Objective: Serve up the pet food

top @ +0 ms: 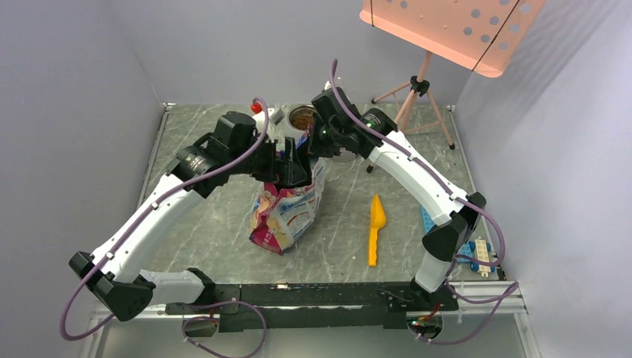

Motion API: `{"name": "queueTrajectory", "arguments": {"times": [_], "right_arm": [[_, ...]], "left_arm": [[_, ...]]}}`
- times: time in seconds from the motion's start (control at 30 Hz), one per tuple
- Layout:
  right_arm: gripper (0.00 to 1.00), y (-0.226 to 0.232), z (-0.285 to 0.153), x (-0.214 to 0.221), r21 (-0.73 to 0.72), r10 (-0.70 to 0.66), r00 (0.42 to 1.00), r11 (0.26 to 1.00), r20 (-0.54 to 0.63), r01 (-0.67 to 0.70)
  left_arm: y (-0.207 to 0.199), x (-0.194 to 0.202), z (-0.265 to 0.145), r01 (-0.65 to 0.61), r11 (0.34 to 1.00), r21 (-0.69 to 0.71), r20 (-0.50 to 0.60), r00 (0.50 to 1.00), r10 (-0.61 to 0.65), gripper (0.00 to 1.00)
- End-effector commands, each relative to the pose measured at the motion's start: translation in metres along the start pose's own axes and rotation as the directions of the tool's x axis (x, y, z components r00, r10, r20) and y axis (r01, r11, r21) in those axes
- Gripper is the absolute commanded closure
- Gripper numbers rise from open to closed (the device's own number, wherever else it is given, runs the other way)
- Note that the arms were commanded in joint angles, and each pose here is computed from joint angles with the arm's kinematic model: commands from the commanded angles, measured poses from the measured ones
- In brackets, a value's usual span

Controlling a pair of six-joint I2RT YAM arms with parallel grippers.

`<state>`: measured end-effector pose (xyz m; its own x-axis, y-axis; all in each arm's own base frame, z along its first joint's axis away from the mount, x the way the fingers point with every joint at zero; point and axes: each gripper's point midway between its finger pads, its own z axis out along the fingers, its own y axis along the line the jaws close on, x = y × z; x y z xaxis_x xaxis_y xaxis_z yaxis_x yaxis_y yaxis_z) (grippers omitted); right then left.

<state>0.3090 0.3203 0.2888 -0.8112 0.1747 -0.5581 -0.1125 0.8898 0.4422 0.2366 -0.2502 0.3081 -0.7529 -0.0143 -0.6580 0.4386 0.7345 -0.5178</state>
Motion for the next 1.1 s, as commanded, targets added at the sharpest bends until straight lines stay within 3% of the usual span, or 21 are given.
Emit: {"name": "queueTrajectory", "arguments": {"times": [0.0,0.17,0.37,0.67,0.97,1.07], "right_arm": [[1.00,0.082,-0.092,-0.091,-0.412,0.193,0.944,0.909,0.268,-0.069],[1.00,0.078,-0.094,-0.097,-0.413,0.195,0.943,0.908,0.271,-0.069],[1.00,0.070,-0.083,-0.096,-0.410,0.195,0.951,0.908,0.239,-0.084],[1.00,0.070,-0.074,-0.099,-0.412,0.201,0.956,0.906,0.212,-0.099],[1.00,0.069,-0.066,-0.095,-0.408,0.220,0.957,0.904,0.187,-0.128],[1.00,0.069,-0.065,-0.094,-0.407,0.227,0.956,0.903,0.184,-0.137]], "left_arm": [[-0.033,0.001,-0.011,-0.152,0.987,0.056,0.022,0.988,0.151,0.01],[-0.023,0.007,-0.022,-0.203,0.976,-0.074,0.062,0.976,0.208,0.01],[0.001,-0.010,-0.063,-0.178,0.959,-0.220,0.201,0.954,0.223,0.02],[-0.020,0.010,-0.092,-0.207,0.976,-0.066,0.200,0.956,0.216,0.13],[0.001,0.044,-0.097,-0.140,0.983,-0.121,0.076,0.986,0.149,0.51],[-0.002,0.046,-0.090,-0.144,0.984,-0.107,0.058,0.987,0.151,0.37]]}}
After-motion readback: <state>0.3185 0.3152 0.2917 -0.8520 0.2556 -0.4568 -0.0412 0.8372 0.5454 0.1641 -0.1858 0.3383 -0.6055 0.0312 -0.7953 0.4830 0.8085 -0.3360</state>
